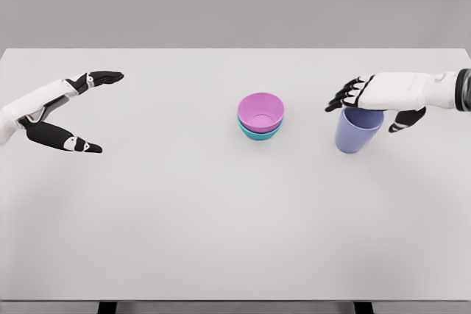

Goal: Stacking bowl and cup with both arms

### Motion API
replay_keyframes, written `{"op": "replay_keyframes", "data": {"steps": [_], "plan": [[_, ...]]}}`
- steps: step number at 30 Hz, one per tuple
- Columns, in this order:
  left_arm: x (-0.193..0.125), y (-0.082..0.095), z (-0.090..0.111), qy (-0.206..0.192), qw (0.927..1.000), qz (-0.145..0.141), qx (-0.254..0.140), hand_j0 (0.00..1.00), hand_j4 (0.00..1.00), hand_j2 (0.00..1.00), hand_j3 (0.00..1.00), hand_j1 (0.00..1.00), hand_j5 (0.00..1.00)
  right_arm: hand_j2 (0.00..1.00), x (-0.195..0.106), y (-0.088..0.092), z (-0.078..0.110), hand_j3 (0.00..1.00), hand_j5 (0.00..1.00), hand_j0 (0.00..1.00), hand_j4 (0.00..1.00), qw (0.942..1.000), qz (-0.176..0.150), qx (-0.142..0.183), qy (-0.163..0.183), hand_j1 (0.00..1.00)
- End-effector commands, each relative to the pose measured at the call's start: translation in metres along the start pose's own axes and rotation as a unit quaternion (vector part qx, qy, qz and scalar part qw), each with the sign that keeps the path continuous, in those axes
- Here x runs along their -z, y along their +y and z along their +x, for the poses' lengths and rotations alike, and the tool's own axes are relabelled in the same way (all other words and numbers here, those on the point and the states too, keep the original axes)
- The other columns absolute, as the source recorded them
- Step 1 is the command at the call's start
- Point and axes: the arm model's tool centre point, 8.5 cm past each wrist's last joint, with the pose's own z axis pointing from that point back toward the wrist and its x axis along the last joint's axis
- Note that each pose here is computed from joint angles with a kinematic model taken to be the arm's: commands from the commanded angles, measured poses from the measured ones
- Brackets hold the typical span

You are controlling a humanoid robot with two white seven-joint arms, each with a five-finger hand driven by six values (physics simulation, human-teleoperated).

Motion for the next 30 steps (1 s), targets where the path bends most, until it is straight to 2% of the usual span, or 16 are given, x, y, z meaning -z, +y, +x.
{"op": "replay_keyframes", "data": {"steps": [1, 12, 27, 30], "plan": [[0.000, 0.000, 0.000, -0.001, 1.0000, 0.002, -0.003, 1.00, 1.00, 1.00, 1.00, 1.00, 1.00, 1.00, 0.000, 0.002, -0.002, 1.00, 1.00, 1.00, 1.00, 1.0000, 0.001, 0.006, 0.002, 1.00], [0.000, -0.001, 0.000, -0.001, 1.0000, 0.000, -0.004, 1.00, 1.00, 1.00, 1.00, 1.00, 1.00, 1.00, 0.006, 0.006, -0.009, 1.00, 1.00, 1.00, 1.00, 0.9998, 0.011, 0.012, 0.009, 1.00], [0.000, -0.001, -0.001, 0.000, 1.0000, 0.000, -0.004, 1.00, 1.00, 1.00, 1.00, 1.00, 1.00, 1.00, 0.014, 0.009, -0.006, 1.00, 1.00, 1.00, 1.00, 0.9998, 0.017, 0.012, 0.002, 1.00], [0.000, -0.001, -0.001, 0.000, 1.0000, 0.001, -0.005, 1.00, 1.00, 1.00, 1.00, 1.00, 1.00, 0.97, 0.015, 0.011, -0.006, 0.97, 0.97, 0.97, 0.97, 0.9997, 0.020, 0.013, 0.001, 0.97]]}}
